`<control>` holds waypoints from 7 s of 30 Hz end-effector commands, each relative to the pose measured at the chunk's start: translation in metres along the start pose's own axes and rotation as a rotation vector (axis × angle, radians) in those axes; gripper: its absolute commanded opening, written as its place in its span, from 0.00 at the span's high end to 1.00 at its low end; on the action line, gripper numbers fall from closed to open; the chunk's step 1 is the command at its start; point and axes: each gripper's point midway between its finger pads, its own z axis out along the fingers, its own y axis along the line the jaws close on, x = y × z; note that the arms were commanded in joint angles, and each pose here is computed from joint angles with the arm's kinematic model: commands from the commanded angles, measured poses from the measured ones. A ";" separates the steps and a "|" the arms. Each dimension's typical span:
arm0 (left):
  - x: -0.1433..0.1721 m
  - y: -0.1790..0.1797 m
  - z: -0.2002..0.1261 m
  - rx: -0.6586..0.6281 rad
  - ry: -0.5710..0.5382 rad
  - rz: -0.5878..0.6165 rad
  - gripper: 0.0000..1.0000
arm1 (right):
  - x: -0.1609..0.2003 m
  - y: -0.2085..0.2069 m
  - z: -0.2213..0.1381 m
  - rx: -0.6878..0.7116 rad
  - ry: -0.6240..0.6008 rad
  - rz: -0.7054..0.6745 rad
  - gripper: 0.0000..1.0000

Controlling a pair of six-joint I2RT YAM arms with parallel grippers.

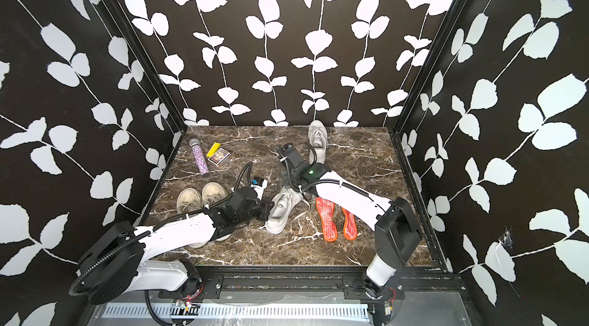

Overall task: Remove the insole from the shoe
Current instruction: Untie the shoelace on the shoe.

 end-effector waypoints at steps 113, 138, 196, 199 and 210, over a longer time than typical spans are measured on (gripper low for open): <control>0.006 -0.002 -0.001 0.002 0.021 0.001 1.00 | 0.045 0.009 -0.009 0.125 0.128 -0.242 0.60; 0.008 -0.002 -0.003 0.005 0.019 -0.002 1.00 | 0.066 0.011 0.022 0.188 0.184 -0.299 0.62; 0.007 -0.008 -0.009 0.029 0.012 0.011 1.00 | -0.035 -0.042 0.023 0.197 -0.330 0.282 0.22; 0.008 -0.009 -0.008 0.033 0.015 0.009 1.00 | -0.039 -0.030 0.020 0.103 -0.364 0.312 0.21; 0.007 -0.009 -0.008 0.029 0.015 0.012 1.00 | -0.063 -0.011 -0.019 -0.115 -0.553 0.334 0.19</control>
